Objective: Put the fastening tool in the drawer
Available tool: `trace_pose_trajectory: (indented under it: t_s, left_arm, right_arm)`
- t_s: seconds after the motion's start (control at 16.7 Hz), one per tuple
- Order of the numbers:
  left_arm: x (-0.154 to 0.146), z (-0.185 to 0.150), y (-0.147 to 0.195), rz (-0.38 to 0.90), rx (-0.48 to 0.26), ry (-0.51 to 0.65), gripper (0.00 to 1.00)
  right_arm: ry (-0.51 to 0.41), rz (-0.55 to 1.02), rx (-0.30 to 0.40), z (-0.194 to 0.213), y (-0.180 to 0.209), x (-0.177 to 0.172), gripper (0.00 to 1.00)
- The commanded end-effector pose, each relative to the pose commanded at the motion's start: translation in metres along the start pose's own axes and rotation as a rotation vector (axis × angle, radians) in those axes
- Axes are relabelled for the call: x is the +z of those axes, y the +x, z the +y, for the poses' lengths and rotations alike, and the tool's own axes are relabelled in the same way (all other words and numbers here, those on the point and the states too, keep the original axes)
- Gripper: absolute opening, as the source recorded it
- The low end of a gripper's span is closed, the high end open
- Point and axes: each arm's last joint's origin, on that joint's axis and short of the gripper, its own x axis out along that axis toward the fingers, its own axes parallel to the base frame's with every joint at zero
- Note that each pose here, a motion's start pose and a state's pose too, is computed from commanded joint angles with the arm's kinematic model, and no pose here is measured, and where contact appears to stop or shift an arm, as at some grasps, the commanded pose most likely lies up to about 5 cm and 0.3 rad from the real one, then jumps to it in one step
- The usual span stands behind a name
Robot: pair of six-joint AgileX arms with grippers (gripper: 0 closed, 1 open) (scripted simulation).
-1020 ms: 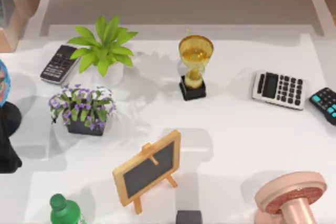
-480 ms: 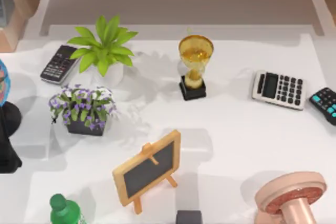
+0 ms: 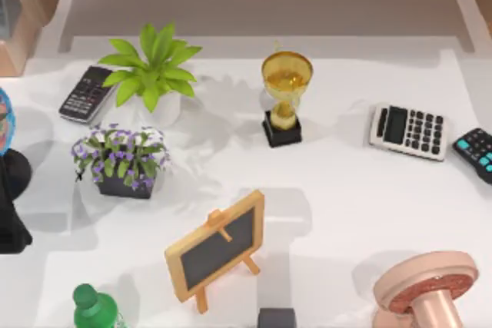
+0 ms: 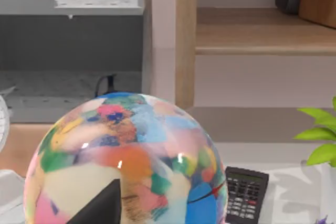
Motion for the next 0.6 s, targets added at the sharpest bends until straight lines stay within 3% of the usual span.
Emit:
trace_pose_trajectory:
  t_s: [0.06,0.6]
  left_arm:
    - [0.0,0.0,0.0,0.0,0.0,0.0,1.0]
    - [0.0,0.0,0.0,0.0,0.0,0.0,1.0]
  right_arm:
    - [0.0,0.0,0.0,0.0,0.0,0.0,1.0]
    - [0.0,0.0,0.0,0.0,0.0,0.0,0.32]
